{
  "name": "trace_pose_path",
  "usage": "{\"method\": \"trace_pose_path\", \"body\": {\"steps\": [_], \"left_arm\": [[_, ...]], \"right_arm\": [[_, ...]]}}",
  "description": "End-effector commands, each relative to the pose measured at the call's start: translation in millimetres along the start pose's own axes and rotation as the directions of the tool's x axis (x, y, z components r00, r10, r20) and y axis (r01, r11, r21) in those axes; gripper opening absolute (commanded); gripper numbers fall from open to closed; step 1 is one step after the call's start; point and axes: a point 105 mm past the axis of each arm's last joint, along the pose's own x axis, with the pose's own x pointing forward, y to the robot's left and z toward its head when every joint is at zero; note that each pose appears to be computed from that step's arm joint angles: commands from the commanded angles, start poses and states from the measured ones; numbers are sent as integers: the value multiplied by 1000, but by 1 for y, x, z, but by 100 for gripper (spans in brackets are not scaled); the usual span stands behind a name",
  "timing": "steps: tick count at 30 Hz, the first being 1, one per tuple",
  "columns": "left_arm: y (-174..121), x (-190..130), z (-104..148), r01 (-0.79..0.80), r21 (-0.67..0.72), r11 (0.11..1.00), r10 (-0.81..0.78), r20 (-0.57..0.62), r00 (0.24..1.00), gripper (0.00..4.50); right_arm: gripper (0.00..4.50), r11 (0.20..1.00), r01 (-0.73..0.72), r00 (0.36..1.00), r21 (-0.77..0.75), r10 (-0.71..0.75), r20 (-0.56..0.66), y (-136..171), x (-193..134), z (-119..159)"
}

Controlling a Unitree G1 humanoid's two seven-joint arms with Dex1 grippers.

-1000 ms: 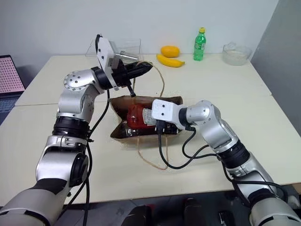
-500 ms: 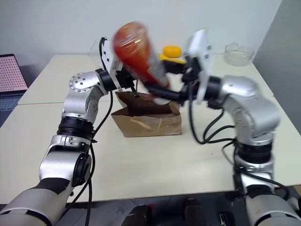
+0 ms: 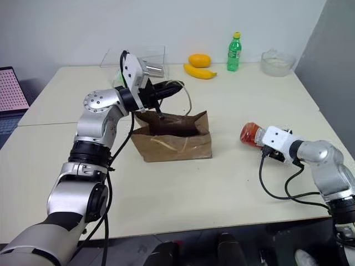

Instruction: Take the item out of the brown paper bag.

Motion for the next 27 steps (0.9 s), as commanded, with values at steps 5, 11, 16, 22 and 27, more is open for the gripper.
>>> {"method": "trace_pose_path", "body": {"steps": [5,11,16,22,27], "left_arm": [[1,0,17,-1,52,999,-1,44,999,0],[-2,-3,16,25,34,999,-27,49,998,0],[-1,-8,10,41,22,999,-42,10,999,0],[5,-21,12,67,3,998,-67,-44,997,121],[11,-39,26,88,-16,996,-89,-57,994,283]], "right_arm": [[410,999,15,998,28,-17,53,-15,-9,8],[448,982,4,971,188,-48,232,-20,-43,42],[448,921,-175,822,349,-59,566,5,-85,116],[450,870,-272,705,411,-110,700,35,-87,171],[450,873,-243,711,423,-137,690,34,-69,177]]}}
